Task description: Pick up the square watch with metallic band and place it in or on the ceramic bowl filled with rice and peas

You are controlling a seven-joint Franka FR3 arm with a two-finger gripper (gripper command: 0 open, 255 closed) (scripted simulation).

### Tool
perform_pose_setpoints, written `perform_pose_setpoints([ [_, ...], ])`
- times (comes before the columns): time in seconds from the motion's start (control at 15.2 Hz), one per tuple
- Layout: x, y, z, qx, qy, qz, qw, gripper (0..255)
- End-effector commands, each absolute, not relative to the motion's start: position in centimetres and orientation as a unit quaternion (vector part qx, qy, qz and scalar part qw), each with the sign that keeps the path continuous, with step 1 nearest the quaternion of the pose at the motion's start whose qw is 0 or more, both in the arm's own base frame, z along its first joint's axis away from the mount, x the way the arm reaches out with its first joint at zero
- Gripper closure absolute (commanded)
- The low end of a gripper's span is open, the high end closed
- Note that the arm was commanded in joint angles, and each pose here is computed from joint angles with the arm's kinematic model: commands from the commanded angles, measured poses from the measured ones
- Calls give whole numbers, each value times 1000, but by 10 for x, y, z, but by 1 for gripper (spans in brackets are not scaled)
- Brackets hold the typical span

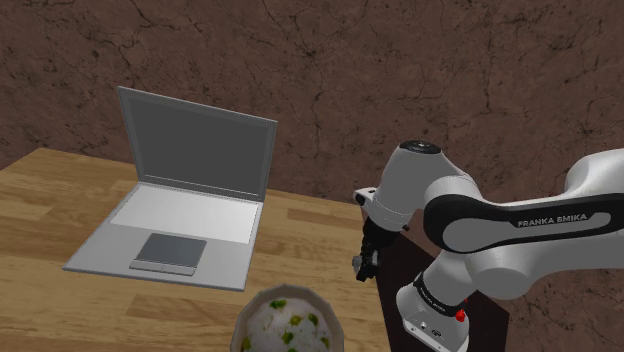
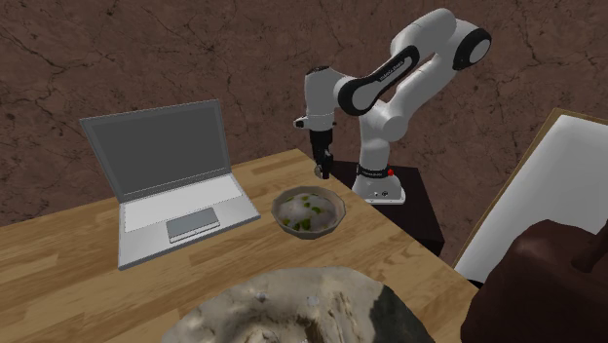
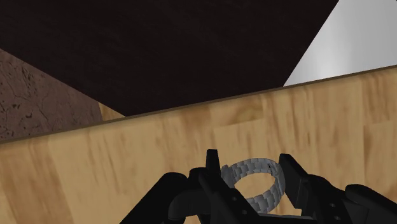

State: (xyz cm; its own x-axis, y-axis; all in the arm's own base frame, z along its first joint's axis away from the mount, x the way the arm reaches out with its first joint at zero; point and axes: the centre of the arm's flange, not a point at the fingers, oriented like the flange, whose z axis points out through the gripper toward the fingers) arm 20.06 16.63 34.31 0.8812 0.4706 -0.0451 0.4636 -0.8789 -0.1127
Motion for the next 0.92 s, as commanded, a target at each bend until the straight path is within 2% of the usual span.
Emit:
perform_pose_setpoints([
  [0.0,201,166,348,-969,-241,36,49,255],
  [0.86,201,166,417,-969,-241,36,49,255],
])
